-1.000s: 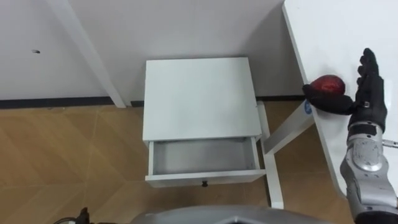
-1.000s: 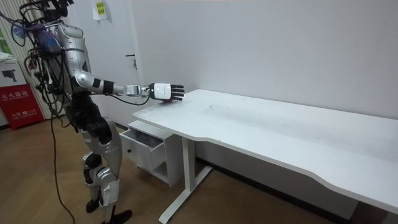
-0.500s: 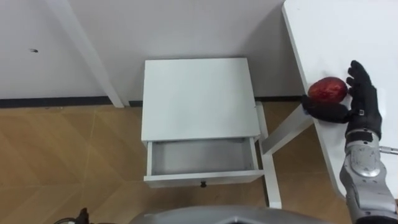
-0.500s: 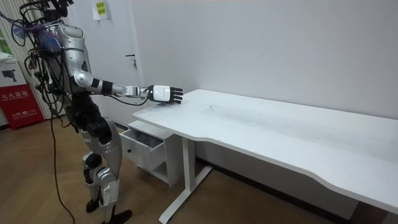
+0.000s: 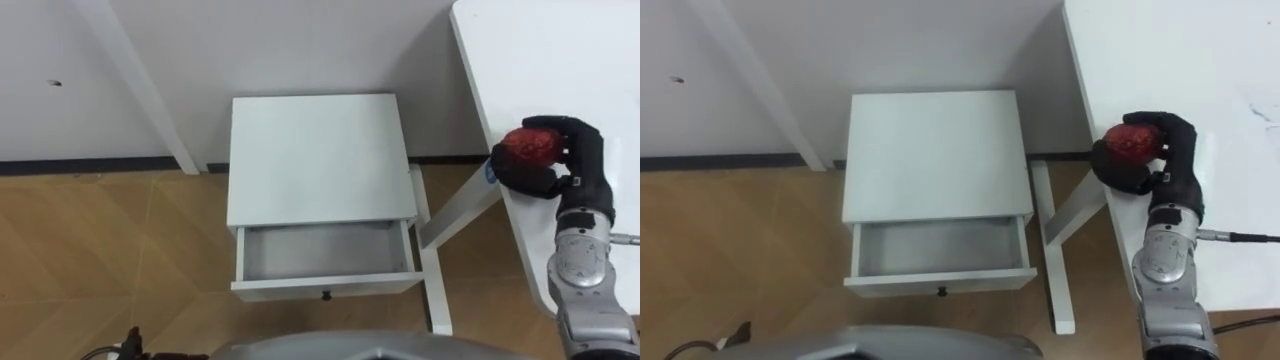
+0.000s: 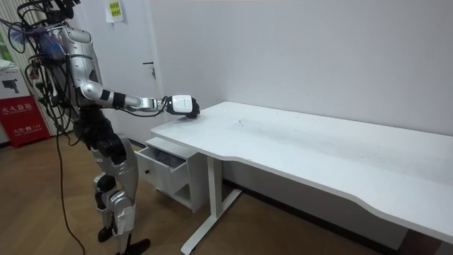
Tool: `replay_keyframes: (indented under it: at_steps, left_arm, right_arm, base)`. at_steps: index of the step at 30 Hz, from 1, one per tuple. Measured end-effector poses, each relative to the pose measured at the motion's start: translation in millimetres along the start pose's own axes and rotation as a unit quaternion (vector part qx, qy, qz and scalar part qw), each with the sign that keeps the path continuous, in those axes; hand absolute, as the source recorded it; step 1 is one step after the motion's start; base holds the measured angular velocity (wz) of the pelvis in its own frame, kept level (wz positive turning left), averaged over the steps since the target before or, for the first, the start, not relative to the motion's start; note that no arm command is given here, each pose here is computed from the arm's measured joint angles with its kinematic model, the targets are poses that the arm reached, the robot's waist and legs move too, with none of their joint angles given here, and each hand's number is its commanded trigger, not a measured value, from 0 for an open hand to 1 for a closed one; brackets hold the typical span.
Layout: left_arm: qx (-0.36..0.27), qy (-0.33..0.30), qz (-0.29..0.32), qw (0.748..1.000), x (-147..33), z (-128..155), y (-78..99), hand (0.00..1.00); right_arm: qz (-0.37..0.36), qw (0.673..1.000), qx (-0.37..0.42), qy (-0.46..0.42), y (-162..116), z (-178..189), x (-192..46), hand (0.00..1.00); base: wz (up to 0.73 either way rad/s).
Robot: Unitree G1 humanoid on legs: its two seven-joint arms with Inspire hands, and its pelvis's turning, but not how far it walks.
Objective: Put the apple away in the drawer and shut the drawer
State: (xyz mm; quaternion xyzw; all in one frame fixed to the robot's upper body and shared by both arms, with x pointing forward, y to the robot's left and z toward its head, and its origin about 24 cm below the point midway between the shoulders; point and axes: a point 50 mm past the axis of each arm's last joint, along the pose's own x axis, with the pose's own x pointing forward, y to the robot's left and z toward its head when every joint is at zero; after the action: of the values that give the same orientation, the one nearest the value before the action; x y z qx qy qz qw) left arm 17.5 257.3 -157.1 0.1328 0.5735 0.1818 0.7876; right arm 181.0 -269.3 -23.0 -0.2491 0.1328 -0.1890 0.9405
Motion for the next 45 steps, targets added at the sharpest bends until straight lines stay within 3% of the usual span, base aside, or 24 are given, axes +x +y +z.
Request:
replay_keyframes:
  at_steps: [10, 17, 19, 24, 27, 38, 39, 40, 45]
  left_arm:
    - [0.025, -0.013, -0.017, 0.999, 0.2, 7, -8.3, 0.0]
    - [0.051, -0.027, -0.027, 0.998, 1.4, 14, -11.5, 0.0]
    - [0.054, -0.028, -0.026, 0.998, 1.6, 14, -10.9, 0.0]
    - [0.053, -0.046, -0.031, 0.997, 4.3, 30, -14.9, 0.0]
    - [0.051, -0.057, -0.03, 0.997, 5.9, 38, -15.4, 0.0]
    - [0.034, -0.054, -0.05, 0.997, 3.1, 39, -30.4, 0.0]
    - [0.028, -0.056, -0.051, 0.997, 3.5, 41, -30.8, 0.0]
    - [0.028, -0.057, -0.052, 0.997, 3.6, 42, -31.0, 0.0]
    - [0.029, -0.059, -0.058, 0.996, 3.9, 44, -31.3, 0.0]
  right_arm:
    - [0.02, 0.999, -0.026, -0.016, 11, 4, -3, 1.0]
    - [0.069, 0.996, -0.038, -0.047, 33, 18, -8, 1.0]
    - [0.096, 0.993, -0.052, -0.053, 42, 19, -11, 1.0]
    - [0.285, 0.955, -0.065, -0.042, 107, 20, -47, 1.0]
    - [0.338, 0.937, -0.066, -0.06, 123, 29, -55, 1.0]
    - [0.363, 0.927, -0.078, -0.05, 127, 25, -48, 1.0]
    - [0.368, 0.925, -0.08, -0.045, 127, 23, -49, 0.11]
    - [0.37, 0.925, -0.081, -0.044, 127, 23, -49, 0.0]
    - [0.378, 0.921, -0.084, -0.043, 129, 22, -49, 0.0]
  base:
    - [-0.01]
    - [0.01]
    - [0.06]
    - [0.15]
    - [0.27]
    - [0.11]
    - [0.0]
    - [0.0]
    - [0.0]
